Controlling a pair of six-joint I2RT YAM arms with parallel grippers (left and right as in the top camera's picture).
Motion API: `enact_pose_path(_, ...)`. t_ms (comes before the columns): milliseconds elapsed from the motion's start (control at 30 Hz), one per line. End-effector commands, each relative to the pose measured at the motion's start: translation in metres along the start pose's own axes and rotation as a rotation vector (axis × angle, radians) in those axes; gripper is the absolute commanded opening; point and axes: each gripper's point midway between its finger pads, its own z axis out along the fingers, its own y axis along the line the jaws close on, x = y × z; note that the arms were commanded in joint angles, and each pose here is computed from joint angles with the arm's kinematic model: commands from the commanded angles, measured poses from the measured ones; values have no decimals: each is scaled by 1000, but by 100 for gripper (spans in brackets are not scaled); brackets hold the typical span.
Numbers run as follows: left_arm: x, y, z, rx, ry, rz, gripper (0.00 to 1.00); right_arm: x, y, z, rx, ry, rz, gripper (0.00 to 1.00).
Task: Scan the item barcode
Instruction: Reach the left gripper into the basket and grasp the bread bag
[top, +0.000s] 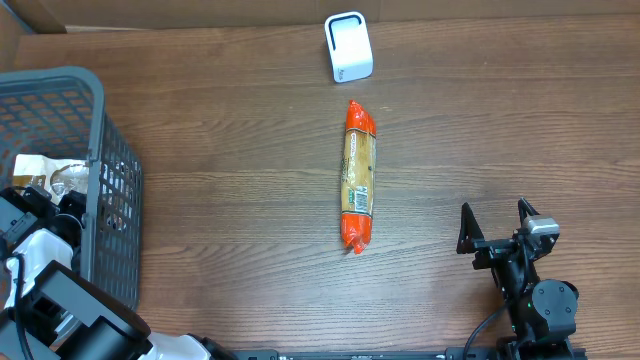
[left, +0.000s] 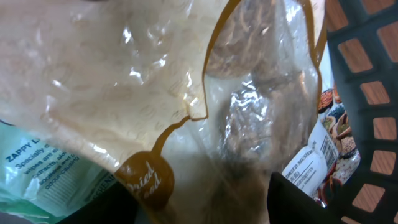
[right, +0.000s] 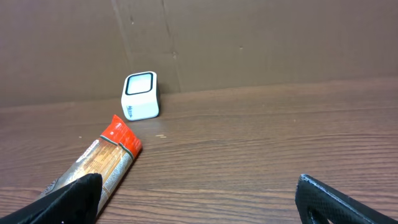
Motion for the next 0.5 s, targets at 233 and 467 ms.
enact_pose_path(233, -1, -17, 8, 92, 6, 21, 4, 3, 0, 1, 3, 4, -7, 100)
enact_pose_path(467, -16, -47, -11, 234, -46, 22, 5, 3, 0, 1, 3, 4, -7, 100)
